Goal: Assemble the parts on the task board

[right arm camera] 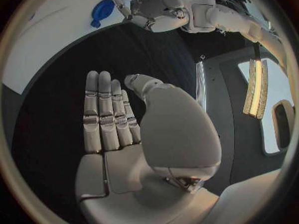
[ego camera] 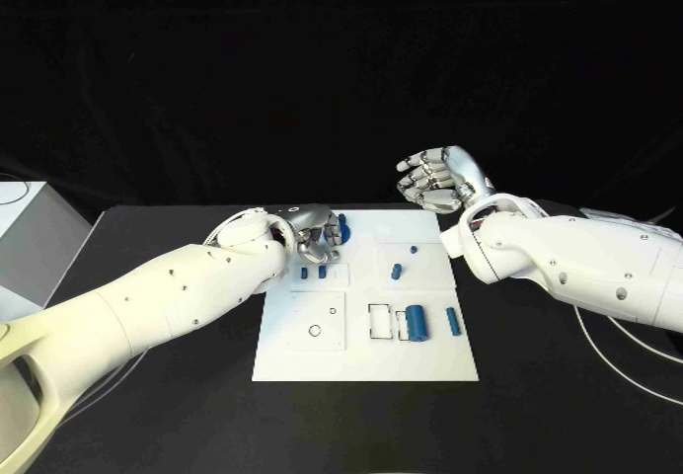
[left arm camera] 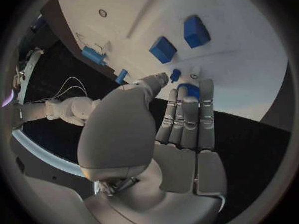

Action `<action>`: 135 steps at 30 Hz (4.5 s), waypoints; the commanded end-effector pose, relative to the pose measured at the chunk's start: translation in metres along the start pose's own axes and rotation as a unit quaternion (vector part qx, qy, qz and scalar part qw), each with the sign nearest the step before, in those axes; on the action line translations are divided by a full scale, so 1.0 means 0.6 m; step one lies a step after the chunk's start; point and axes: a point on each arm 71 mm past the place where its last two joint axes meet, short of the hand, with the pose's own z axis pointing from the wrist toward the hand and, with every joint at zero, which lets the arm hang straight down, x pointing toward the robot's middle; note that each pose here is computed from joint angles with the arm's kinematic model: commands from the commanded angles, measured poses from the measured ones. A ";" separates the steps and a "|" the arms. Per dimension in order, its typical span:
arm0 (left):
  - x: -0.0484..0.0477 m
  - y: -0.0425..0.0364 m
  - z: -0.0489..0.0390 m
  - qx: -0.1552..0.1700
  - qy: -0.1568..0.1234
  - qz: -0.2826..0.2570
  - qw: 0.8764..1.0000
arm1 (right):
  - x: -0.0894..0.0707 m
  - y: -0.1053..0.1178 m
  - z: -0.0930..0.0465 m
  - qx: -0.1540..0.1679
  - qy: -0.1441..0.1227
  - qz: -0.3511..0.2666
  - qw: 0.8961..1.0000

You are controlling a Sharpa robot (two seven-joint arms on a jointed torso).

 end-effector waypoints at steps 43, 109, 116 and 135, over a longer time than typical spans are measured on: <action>0.024 -0.004 0.014 -0.008 0.036 0.010 0.999 | 0.007 0.013 -0.001 -0.012 0.005 0.015 1.000; -0.016 0.054 -0.044 -0.020 -0.005 -0.031 0.999 | 0.000 0.005 -0.003 -0.004 0.005 0.012 1.000; -0.012 0.051 -0.039 -0.020 0.000 -0.033 0.999 | 0.001 0.006 -0.003 -0.004 0.005 0.012 1.000; -0.006 0.049 -0.031 -0.022 0.006 -0.035 0.999 | 0.002 0.007 -0.003 -0.005 0.006 0.013 1.000</action>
